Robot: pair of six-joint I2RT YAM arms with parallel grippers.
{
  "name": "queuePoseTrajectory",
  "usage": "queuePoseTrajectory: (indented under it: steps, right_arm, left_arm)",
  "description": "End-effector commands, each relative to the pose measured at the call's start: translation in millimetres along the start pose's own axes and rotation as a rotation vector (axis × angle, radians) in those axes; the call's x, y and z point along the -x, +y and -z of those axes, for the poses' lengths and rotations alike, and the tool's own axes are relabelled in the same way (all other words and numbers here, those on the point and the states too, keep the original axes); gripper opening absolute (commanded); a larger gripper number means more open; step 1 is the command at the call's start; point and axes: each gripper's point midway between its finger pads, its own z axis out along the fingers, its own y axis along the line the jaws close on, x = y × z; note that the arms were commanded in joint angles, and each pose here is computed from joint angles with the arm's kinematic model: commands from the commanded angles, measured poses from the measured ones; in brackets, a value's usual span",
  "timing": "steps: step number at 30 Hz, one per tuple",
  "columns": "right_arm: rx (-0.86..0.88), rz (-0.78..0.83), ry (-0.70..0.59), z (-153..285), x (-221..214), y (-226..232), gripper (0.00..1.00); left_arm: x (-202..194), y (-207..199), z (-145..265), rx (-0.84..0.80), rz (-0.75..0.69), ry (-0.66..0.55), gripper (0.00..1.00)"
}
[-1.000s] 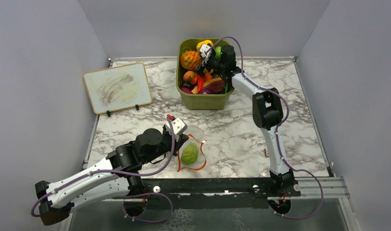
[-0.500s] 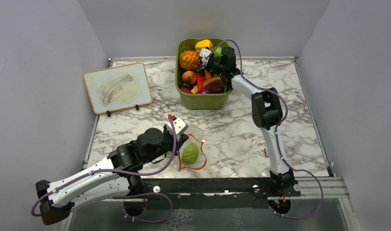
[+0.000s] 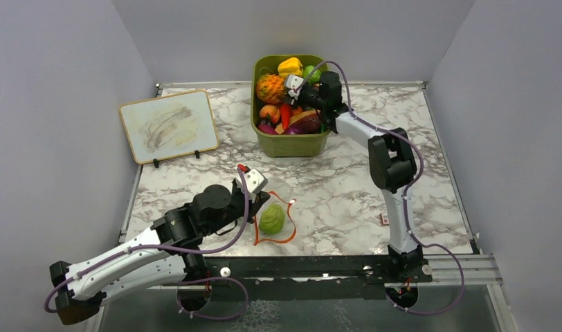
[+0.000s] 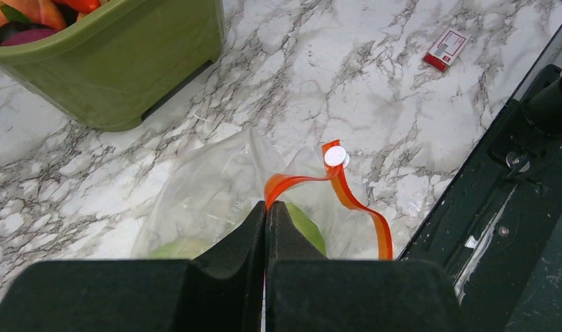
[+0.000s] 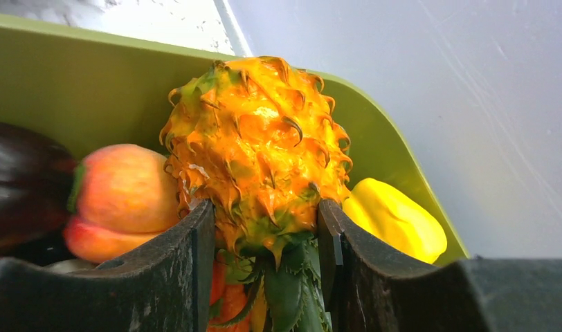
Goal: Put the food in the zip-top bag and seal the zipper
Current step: Pick up the fake fruit from the bin, then place the fake fruit in the zipper food storage bag.
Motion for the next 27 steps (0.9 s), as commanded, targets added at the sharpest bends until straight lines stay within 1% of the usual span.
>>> queuePoseTrajectory:
  steps: [1, 5, 8, 13, 20, 24, 27]
  right_arm:
    - [-0.045, 0.052, -0.074, 14, 60, -13, 0.13]
    - [-0.069, 0.05, -0.087, 30, 82, -12, 0.12]
    - [-0.077, 0.017, -0.102, 41, 103, -11, 0.12]
    - [-0.083, -0.094, -0.1, 59, 128, -4, 0.11]
    - [-0.139, -0.27, -0.112, 100, 159, 6, 0.09]
    - [-0.124, -0.387, -0.096, 123, 168, 29, 0.08]
    - [-0.106, -0.424, -0.078, 143, 175, 51, 0.08]
  left_arm:
    - [6, 5, 1, 0.022, 0.001, -0.034, 0.0]
    - [7, 5, 1, 0.02, 0.003, -0.036, 0.0]
    - [9, 4, 2, 0.018, 0.012, -0.043, 0.0]
    - [10, 7, 5, 0.033, 0.017, -0.048, 0.0]
    - [18, 13, 7, 0.073, 0.039, -0.066, 0.0]
    - [22, 17, 7, 0.1, 0.061, -0.073, 0.0]
    - [26, 22, 7, 0.132, 0.073, -0.076, 0.0]
